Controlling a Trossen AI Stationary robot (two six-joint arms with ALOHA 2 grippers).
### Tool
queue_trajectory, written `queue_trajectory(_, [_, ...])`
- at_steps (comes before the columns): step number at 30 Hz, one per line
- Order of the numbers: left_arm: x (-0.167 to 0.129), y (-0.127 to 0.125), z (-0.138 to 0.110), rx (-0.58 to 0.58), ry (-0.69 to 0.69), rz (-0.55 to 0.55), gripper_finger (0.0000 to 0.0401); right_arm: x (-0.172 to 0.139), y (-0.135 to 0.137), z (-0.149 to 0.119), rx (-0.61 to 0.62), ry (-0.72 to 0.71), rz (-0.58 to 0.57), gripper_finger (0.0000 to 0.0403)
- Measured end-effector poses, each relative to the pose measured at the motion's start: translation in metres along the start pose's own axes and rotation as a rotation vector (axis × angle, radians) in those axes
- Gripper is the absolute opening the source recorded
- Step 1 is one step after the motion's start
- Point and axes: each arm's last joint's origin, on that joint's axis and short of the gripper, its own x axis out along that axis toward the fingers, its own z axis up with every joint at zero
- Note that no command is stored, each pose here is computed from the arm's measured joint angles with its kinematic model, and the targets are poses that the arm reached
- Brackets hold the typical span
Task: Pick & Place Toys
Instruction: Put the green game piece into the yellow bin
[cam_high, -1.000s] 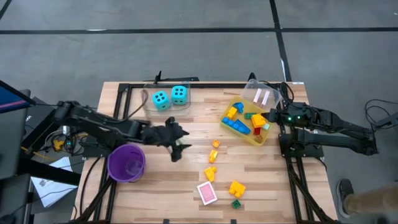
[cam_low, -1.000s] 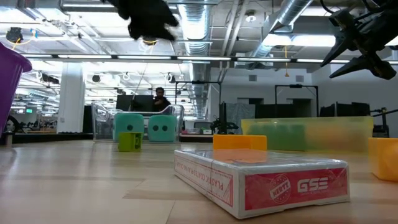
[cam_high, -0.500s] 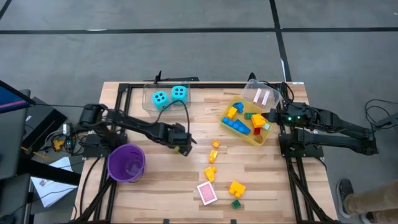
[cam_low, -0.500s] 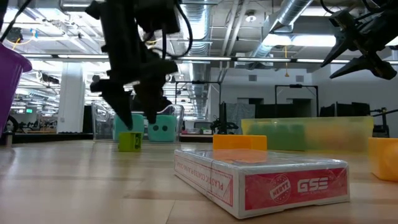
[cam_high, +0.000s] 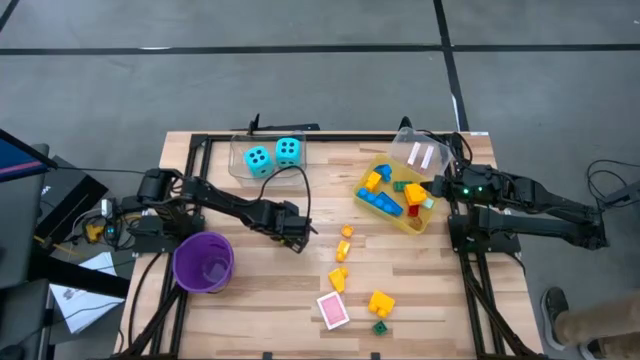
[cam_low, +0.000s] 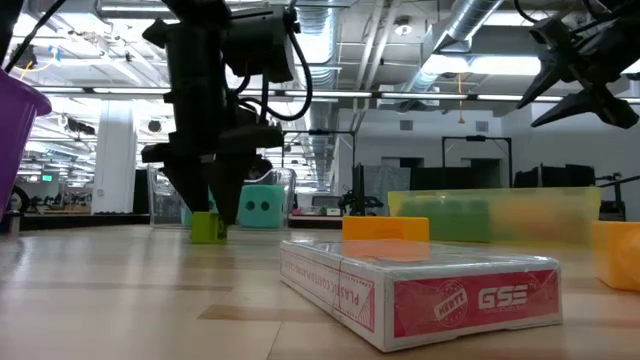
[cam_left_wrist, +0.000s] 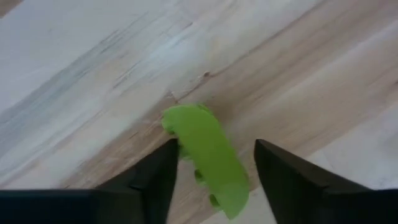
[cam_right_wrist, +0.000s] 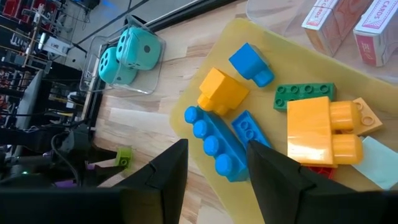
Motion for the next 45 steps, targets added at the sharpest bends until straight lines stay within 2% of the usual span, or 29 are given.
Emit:
queue_trajectory(2, [0.0, 0.0, 0.0, 0.02, 0.009, -0.009, 0.0165, 0.0, 0.0, 0.0, -0.01, 0.0, 0.001, 0.0157])
queue_trajectory(5, [0.0, -0.002, 0.001, 0.049, 0.033, -0.041, 0.0083, 0.0, 0.0, 0.0, -0.015, 0.0, 0.001, 0.0157])
queue_trajectory(10, [-0.003, -0.009, 0.006, 0.092, -0.012, -0.141, 0.0077, 0.0, 0.0, 0.0, -0.016, 0.0, 0.001, 0.0157])
queue_trajectory(13, [-0.016, -0.018, 0.017, 0.117, -0.078, -0.312, 0.0077, 0.0, 0.001, 0.0, -0.015, -0.001, 0.006, 0.0157])
queue_trajectory(16, [-0.043, -0.03, 0.031, 0.159, -0.236, -0.54, 0.0077, 0.0, 0.002, 0.0, -0.025, 0.005, 0.024, 0.0157])
queue_trajectory(21, [-0.102, -0.041, 0.052, 0.311, -0.638, -0.877, 0.0077, -0.001, 0.011, 0.0, -0.093, 0.0, 0.114, 0.0157])
queue_trajectory(24, [-0.124, -0.038, 0.06, 0.357, -0.817, -0.944, 0.0077, -0.004, 0.023, 0.002, -0.162, -0.036, 0.244, 0.0157])
queue_trajectory(29, [-0.13, -0.028, 0.074, 0.292, -0.922, -0.883, 0.0077, -0.013, 0.053, 0.007, -0.278, -0.118, 0.55, 0.0157])
queue_trajectory(32, [-0.128, -0.024, 0.08, 0.261, -0.937, -0.85, 0.0077, -0.014, 0.069, 0.006, -0.319, -0.136, 0.676, 0.0157])
queue_trajectory(39, [-0.127, -0.021, 0.084, 0.251, -0.943, -0.84, 0.0077, 0.011, 0.095, -0.012, -0.356, -0.06, 0.721, 0.0161])
queue_trajectory(45, [-0.127, -0.021, 0.084, 0.25, -0.946, -0.843, 0.0079, 0.045, 0.122, -0.025, -0.337, -0.082, 0.774, 0.0197])
